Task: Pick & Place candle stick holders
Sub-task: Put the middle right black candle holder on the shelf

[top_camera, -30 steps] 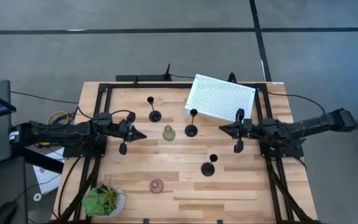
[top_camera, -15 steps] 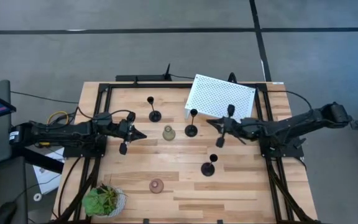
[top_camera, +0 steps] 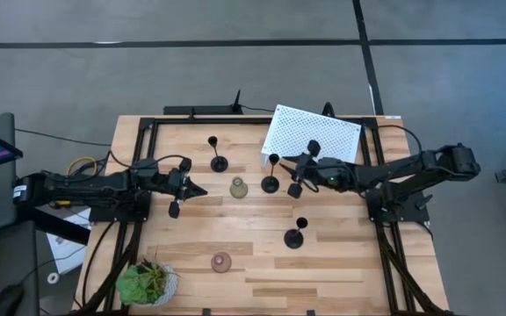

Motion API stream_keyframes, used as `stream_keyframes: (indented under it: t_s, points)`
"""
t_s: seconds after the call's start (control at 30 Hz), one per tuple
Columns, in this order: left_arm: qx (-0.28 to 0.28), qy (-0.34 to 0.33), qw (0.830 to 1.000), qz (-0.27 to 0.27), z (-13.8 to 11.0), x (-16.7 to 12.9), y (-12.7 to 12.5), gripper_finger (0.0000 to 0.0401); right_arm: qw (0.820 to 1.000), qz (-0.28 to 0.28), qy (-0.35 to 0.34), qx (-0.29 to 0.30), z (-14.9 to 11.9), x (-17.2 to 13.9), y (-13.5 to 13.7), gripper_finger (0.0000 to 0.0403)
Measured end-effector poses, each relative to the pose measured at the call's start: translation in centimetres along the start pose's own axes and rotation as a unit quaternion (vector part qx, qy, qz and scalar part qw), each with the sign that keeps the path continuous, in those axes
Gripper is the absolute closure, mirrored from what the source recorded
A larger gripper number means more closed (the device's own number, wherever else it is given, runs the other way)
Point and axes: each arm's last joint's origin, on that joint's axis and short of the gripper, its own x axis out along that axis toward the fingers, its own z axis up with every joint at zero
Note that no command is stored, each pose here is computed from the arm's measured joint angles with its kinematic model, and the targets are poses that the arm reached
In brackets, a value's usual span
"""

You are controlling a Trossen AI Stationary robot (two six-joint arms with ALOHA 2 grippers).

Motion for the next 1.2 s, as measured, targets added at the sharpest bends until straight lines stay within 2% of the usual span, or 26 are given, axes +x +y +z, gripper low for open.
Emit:
stream_keyframes:
  t_s: [0.2,0.33,0.87,1.2]
  points:
    - [0.0,0.0,1.0,0.0,0.0,0.0,0.0,0.0394,0.998,0.053,-0.006,0.031,0.1,0.0,0.3,0.0194]
    - [0.0,0.0,1.0,0.0,0.0,0.0,0.0,0.0394,0.997,0.055,-0.007,0.047,0.1,-0.1,0.3,0.017]
    - [0.0,0.001,1.0,0.0,0.0,0.0,0.0,0.0394,0.996,0.064,-0.031,0.06,0.6,-0.1,0.3,0.0211]
    - [0.0,0.001,1.0,0.0,0.0,0.0,0.0,0.0394,0.997,0.058,-0.009,0.059,-0.9,2.9,1.7,0.0214]
